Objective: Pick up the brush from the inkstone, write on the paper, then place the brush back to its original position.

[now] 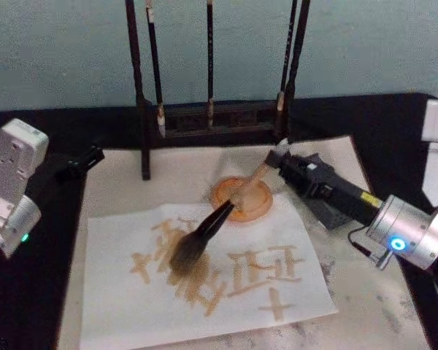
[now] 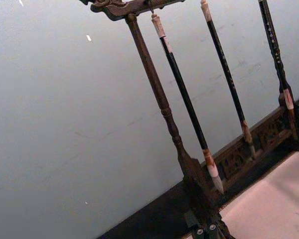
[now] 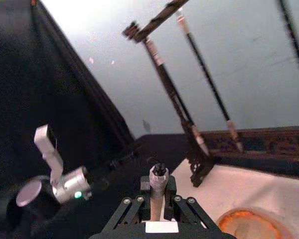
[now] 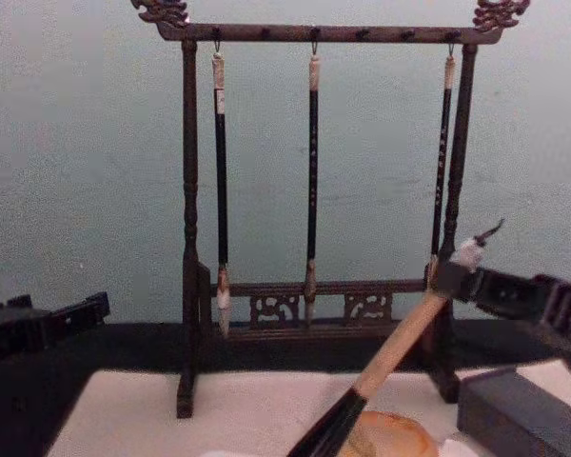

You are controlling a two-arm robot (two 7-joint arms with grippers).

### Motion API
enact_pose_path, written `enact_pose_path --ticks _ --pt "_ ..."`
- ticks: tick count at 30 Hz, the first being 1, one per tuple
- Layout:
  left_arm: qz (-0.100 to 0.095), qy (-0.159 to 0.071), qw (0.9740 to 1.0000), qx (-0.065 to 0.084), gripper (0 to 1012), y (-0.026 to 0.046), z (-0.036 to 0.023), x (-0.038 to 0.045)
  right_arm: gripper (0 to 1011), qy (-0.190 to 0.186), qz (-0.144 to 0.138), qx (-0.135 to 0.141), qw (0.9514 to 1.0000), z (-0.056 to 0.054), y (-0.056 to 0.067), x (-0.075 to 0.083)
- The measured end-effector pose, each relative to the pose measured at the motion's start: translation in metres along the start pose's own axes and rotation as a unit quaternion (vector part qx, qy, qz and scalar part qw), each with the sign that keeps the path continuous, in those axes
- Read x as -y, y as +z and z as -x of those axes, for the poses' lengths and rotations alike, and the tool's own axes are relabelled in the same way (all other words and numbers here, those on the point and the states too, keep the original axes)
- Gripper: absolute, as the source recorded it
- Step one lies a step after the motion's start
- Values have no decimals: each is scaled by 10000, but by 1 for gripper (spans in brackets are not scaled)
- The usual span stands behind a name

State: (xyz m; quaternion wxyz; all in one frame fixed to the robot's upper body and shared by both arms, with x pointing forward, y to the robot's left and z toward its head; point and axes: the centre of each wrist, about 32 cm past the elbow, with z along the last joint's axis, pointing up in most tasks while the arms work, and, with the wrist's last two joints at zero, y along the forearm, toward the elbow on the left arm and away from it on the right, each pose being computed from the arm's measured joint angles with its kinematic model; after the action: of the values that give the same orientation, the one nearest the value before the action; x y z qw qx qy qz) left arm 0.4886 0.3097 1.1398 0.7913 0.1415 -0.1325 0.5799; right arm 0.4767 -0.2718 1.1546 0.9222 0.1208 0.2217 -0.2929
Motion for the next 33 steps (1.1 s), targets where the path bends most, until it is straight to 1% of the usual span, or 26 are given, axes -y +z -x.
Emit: enact_pose_path --ticks 2,3,8,14,24,33 --pt "0 1 10000 0 1002 0 0 0 170 21 73 131 9999 37 -5 -18" --pt "0 0 10000 0 1002 0 0 0 170 40 127 256 9996 68 -5 -32" --pt "0 0 10000 0 1000 0 0 0 170 98 208 468 9986 135 -9 -54" --pt "0 0 10000 0 1002 0 0 0 170 63 194 501 9985 145 -5 -27" --pt "0 0 10000 0 1002 0 0 0 170 -144 103 582 9981 147 89 129" --pt "0 0 10000 0 1002 0 0 0 170 -285 141 698 9971 166 161 252"
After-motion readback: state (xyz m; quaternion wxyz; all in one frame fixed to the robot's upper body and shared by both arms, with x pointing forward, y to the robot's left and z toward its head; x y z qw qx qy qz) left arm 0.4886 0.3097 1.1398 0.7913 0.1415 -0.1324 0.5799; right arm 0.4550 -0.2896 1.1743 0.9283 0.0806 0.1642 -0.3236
